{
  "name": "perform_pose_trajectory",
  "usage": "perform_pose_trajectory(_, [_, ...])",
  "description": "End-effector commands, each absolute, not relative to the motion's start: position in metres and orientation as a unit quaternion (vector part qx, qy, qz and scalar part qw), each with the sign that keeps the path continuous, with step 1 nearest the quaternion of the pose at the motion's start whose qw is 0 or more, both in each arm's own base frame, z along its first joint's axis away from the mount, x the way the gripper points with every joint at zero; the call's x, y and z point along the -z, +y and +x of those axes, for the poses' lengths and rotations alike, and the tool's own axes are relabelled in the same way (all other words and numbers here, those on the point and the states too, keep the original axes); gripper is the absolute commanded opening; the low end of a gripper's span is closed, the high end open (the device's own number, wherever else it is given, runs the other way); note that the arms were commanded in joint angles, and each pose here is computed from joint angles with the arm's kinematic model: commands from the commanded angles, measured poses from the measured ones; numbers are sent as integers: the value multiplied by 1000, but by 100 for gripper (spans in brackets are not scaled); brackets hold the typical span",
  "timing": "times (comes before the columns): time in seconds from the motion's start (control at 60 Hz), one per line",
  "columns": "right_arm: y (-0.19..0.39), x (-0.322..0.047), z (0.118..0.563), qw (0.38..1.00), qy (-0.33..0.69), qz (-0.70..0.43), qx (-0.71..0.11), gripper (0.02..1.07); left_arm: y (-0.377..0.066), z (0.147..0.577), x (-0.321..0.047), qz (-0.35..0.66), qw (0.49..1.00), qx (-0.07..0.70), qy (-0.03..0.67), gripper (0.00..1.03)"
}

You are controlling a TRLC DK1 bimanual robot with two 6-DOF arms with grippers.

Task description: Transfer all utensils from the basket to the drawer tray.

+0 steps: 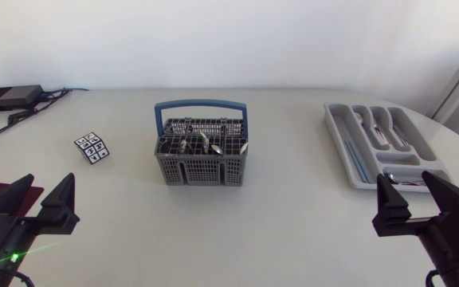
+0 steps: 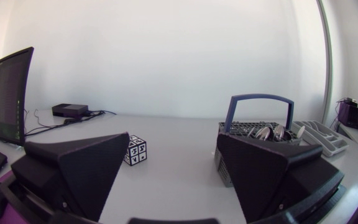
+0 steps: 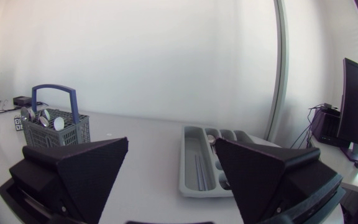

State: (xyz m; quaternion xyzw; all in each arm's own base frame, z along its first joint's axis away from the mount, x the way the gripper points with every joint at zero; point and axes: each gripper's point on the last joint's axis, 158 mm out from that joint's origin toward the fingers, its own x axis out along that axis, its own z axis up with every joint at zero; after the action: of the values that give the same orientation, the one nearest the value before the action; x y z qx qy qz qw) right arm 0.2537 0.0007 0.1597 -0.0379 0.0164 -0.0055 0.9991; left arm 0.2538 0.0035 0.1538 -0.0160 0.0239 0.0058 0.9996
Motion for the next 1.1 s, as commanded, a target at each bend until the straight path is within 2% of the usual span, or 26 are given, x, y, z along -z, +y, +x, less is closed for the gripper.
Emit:
perform_pose_trajectory(0.0, [3,-151,254,999,24,-27,1,103,2,255,-133,-30,999,-4,45,99])
perform_pose_trajectory(0.3, [3,-153,254,999,19,-28,1,103,9,254,-137,-35,998,-17,39,98])
perform_pose_trajectory(0.617, [10,-167,252,999,10,-29,-11,103,9,253,-174,-34,999,-17,15,98])
perform_pose_trajectory(0.9, [18,-175,260,999,36,-31,-24,103,-1,270,-192,-50,997,0,56,98])
perform_pose_trajectory(1.083, [26,-176,275,995,83,-35,-35,103,-6,289,-193,-49,993,0,110,98])
